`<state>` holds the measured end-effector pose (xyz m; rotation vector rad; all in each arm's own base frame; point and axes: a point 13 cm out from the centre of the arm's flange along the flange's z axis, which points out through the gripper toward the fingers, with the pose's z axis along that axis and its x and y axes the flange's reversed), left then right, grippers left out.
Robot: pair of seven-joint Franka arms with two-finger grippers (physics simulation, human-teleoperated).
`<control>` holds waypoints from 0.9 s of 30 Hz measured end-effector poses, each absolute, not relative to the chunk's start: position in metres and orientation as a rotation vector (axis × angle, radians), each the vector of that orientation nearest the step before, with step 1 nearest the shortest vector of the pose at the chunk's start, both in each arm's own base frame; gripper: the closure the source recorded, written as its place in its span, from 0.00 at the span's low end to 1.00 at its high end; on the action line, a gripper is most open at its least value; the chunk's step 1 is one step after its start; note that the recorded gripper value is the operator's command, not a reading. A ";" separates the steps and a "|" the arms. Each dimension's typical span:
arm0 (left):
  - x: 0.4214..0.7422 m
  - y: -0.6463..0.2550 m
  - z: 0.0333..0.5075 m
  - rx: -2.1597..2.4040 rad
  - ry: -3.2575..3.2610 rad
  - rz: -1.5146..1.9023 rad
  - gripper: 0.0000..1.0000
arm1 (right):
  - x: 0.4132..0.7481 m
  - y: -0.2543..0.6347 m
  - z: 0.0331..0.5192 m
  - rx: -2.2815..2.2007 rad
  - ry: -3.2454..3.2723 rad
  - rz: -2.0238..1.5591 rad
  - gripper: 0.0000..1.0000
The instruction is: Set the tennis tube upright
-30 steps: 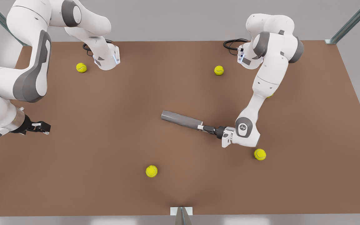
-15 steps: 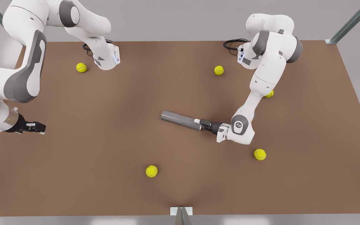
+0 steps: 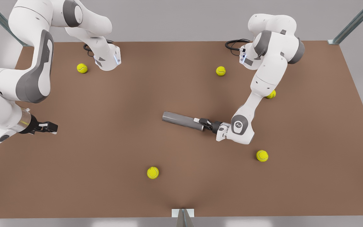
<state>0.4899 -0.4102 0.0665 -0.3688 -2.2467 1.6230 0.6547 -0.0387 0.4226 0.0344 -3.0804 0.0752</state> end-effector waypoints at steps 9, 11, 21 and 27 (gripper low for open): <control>0.496 -0.405 0.081 -0.414 -2.249 1.641 0.73 | 0.654 -0.044 0.422 0.017 -3.078 0.076 0.00; 0.499 -0.399 0.085 -0.428 -2.255 1.636 0.79 | 0.654 -0.047 0.423 0.010 -3.078 0.075 0.00; 0.526 -0.361 0.139 -0.583 -2.351 1.546 0.79 | 0.653 -0.049 0.423 0.006 -3.078 0.075 0.00; 0.561 -0.297 0.195 -0.701 -2.530 1.369 0.79 | 0.653 -0.049 0.423 0.006 -3.078 0.077 0.00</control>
